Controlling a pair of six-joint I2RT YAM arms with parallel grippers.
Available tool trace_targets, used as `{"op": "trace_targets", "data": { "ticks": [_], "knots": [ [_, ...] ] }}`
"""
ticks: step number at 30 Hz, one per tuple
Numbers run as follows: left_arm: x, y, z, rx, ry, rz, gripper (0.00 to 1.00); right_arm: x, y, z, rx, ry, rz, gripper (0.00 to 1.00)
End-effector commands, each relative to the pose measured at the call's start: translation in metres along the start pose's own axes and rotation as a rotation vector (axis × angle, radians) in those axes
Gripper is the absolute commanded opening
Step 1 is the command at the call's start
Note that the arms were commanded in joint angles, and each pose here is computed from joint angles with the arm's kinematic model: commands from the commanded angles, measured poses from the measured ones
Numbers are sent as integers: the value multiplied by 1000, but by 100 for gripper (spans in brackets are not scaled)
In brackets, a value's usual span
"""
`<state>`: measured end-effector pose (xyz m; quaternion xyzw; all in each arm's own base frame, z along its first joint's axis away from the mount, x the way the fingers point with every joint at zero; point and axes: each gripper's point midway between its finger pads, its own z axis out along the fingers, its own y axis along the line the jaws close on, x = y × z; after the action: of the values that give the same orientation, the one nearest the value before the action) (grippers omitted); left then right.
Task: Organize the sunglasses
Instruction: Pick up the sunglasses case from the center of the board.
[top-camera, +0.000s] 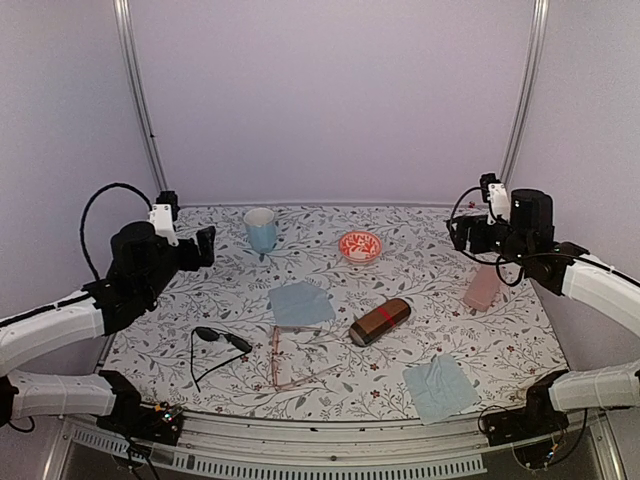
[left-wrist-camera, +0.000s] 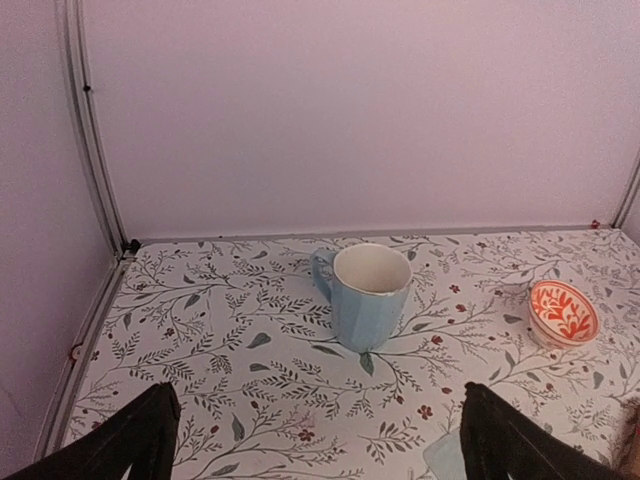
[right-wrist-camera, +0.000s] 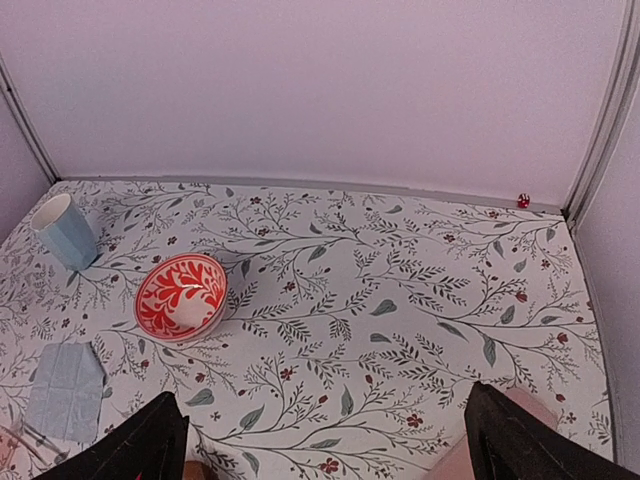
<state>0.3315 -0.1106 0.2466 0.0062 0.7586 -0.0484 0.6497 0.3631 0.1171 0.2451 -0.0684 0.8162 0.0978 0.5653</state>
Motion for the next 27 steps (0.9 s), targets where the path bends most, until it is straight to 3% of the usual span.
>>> {"op": "trace_targets", "data": {
  "ticks": [1, 10, 17, 22, 27],
  "knots": [
    [9, -37, 3, 105, -3, 43, 99, 9, 26, 9, -126, 57, -1, 99],
    [66, -126, 18, 270, 138, 211, 99, 72, 70, 46, -304, 265, 47, 99],
    [123, -230, 10, 533, 297, 306, 97, 125, 89, 62, -375, 429, 129, 99],
    [150, -303, -6, 713, 369, 354, 96, 141, 91, 65, -381, 468, 172, 99],
    [183, -349, -19, 847, 459, 414, 96, 147, 90, 67, -370, 483, 182, 99]
  ]
}}
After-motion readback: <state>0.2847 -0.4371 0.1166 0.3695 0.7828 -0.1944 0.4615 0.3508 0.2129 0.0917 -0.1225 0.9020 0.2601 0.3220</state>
